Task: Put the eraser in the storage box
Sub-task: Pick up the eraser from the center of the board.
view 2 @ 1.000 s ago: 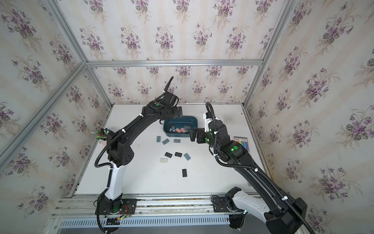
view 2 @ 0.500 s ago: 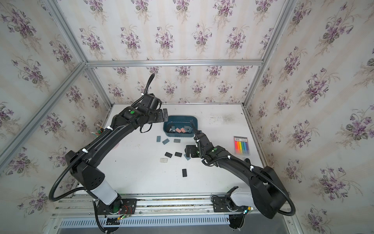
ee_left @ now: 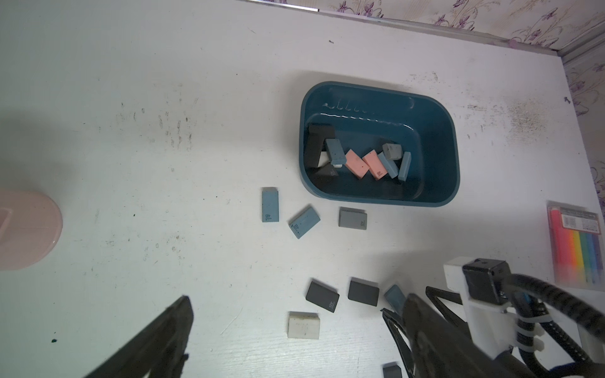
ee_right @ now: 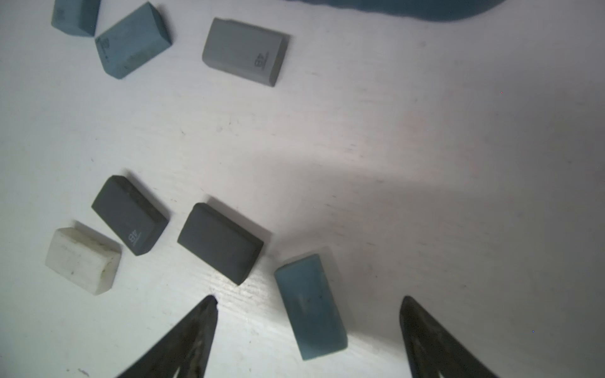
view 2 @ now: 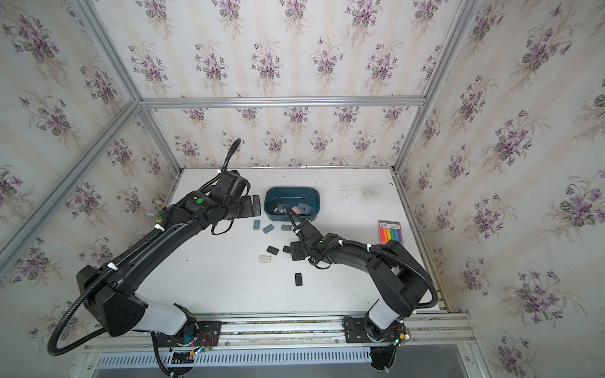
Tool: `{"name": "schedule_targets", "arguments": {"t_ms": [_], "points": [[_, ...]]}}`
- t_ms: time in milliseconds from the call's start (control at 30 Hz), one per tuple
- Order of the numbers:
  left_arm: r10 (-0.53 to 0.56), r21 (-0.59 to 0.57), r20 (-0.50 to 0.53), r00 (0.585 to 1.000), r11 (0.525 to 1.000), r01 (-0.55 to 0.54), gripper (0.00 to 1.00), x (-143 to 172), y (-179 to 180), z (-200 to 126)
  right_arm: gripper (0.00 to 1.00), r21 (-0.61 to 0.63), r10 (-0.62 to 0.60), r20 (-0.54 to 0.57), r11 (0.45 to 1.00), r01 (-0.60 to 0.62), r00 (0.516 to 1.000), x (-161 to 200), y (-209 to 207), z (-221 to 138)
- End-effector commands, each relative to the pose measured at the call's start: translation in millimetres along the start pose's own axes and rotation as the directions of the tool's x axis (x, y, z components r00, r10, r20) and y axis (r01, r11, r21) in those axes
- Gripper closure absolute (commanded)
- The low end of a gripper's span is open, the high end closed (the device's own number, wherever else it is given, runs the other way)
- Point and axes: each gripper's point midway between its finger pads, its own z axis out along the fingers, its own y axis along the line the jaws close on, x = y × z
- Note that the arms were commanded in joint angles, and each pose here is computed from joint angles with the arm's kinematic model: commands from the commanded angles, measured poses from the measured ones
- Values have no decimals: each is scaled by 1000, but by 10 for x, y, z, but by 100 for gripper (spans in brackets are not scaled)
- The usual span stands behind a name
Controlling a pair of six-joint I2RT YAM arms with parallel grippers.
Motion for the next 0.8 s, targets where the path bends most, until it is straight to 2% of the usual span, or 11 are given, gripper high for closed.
{"name": "schedule_targets", "arguments": {"t_ms": [0,200,400,633,700,767], "points": [[1,-14,0,1000,1000,-1,0,44,66,-33,14,85,-12,-21,996,14,1000,99,-91,39],[-4,-20,32,999,1000,5,0,38,139,-115,16,109,-6,-49,994,11,999,196,-145,122],[2,-24,26,1000,1000,-1,0,52,139,-99,33,96,-12,-78,995,20,997,198,-90,154],[-3,-29,19,1000,1000,3,0,59,163,-62,38,68,-11,-104,997,18,995,234,-46,95],[-10,-23,7,1000,1000,11,0,65,162,-38,44,46,-8,-124,999,14,992,278,-13,92],[-20,-24,-3,1000,1000,20,0,69,179,-22,45,37,-2,-126,999,7,992,304,-8,84]]}}
